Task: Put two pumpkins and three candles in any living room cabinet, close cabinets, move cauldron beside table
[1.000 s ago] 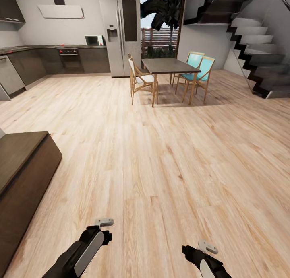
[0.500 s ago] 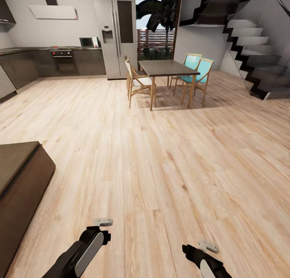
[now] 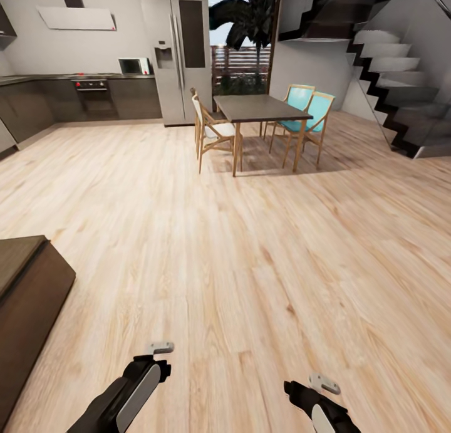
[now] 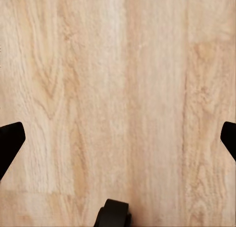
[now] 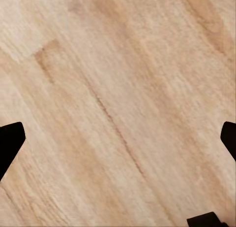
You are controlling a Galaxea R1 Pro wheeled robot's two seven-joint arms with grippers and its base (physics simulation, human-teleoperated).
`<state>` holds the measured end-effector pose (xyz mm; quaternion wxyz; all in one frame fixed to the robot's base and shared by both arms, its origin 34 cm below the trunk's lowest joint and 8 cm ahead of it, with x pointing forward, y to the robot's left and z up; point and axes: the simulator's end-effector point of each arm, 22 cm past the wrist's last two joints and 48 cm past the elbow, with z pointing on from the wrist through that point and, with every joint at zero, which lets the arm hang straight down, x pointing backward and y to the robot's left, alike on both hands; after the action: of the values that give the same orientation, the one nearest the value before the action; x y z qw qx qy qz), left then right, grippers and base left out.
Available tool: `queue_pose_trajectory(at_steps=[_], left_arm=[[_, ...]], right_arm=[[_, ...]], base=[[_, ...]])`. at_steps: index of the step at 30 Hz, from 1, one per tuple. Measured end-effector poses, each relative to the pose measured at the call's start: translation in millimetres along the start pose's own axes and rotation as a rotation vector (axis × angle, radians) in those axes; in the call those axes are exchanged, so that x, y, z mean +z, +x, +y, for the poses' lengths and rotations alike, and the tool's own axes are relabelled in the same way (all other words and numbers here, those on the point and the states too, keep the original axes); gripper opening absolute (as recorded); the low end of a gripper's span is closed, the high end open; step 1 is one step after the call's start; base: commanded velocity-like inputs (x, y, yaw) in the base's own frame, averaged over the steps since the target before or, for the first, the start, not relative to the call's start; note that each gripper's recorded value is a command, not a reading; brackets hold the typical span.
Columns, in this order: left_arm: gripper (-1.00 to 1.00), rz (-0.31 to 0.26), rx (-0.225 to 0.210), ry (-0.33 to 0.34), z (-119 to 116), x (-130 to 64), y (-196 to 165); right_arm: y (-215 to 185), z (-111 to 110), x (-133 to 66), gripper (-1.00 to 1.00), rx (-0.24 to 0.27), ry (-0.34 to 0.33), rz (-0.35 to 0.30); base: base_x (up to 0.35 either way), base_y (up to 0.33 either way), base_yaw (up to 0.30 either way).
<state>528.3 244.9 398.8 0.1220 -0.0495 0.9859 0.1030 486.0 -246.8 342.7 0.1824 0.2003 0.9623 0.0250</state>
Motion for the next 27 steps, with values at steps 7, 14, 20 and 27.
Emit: queue_pose_trajectory(at_steps=[7,14,20,27], left_arm=[[1.0,-0.001,-0.006,-0.004,1.4,1.6,0.9],[1.0,-0.001,-0.006,-0.004,1.6,1.8,1.2],[1.0,-0.001,-0.006,-0.004,1.5,1.8,1.2],[1.0,-0.001,-0.005,-0.002,0.5,1.6,1.2]], right_arm=[[-0.1,-0.5,0.0,1.0,0.0,0.001,0.0],[-3.0,-1.3,0.0,1.0,0.002,0.002,-0.012],[-3.5,0.0,0.1,1.0,0.003,-0.005,-0.015],[-5.4,0.5,0.2,1.0,0.005,-0.007,-0.024]], base=[[0.323,0.0,0.0],[0.323,0.0,0.007],[0.323,0.0,0.007],[0.323,0.0,0.0]])
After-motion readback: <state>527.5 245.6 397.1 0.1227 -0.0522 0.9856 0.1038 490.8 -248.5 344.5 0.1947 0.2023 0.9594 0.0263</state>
